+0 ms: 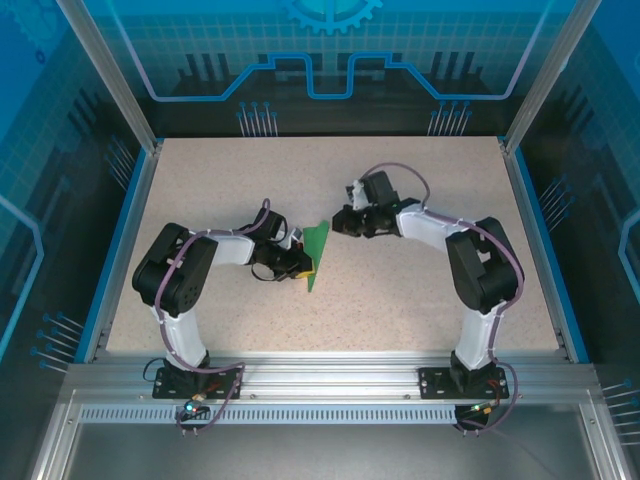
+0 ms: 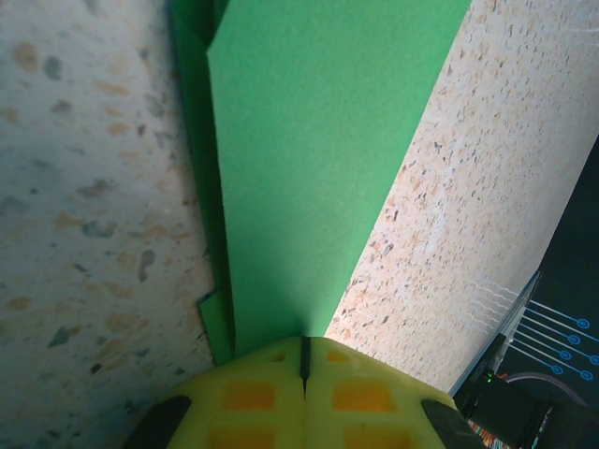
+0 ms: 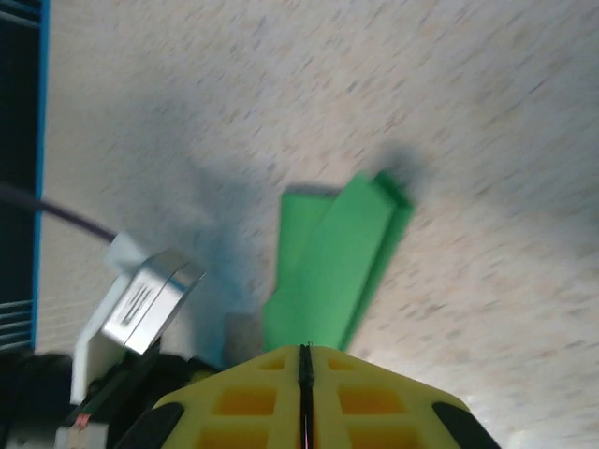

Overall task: Fold a paper plane with a square sheet of paper (fold left side to right side)
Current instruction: Fold the wing for the fifth time at the center of the table.

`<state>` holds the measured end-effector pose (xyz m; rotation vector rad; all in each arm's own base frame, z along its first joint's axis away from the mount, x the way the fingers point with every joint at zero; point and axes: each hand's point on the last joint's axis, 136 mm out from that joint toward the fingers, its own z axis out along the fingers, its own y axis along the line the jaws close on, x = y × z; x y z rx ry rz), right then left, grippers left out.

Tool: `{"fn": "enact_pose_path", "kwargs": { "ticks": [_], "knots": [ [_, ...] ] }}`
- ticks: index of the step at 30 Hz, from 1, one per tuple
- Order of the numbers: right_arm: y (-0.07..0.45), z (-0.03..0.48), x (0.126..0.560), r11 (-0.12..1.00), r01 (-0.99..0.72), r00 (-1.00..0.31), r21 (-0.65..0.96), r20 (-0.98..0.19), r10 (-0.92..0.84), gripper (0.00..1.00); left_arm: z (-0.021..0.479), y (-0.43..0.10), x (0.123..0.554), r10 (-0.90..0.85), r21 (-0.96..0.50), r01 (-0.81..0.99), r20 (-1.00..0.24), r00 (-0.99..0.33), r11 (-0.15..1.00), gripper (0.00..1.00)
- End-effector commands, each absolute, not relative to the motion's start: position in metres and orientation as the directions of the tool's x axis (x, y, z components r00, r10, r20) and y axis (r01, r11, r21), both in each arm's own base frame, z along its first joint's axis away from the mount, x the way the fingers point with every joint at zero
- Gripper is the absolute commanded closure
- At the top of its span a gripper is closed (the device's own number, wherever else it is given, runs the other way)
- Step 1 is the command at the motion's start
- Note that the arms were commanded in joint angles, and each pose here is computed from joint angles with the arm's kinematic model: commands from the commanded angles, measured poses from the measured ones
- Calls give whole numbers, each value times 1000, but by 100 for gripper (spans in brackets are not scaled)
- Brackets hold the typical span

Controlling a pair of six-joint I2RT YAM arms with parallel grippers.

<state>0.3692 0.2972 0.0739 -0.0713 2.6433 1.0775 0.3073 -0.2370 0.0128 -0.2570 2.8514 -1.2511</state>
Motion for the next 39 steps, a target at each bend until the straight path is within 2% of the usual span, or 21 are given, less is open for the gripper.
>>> {"fn": "enact_pose_path", "kwargs": {
  "ticks": [1,14,27,32,39],
  "knots": [
    [322,64,351,675,-130,-973,726,-224,54,91,-24,-218,276,-181,-620,-254,180,-967,742,100],
    [345,29,335,709,-94,-990,698,-140,7,91,-24,-219,276,-180,-619,-254,182,-967,743,100],
    [328,-9,326,807,-59,-997,588,-79,-15,91,-25,-218,275,-180,-616,-258,186,-966,744,100],
    [315,-10,339,827,-65,-994,559,-109,-4,91,-26,-218,274,-180,-613,-260,190,-965,746,100],
    [299,0,379,830,-66,-987,554,-157,27,91,-28,-218,274,-180,-608,-267,201,-963,748,100]
  ]
}}
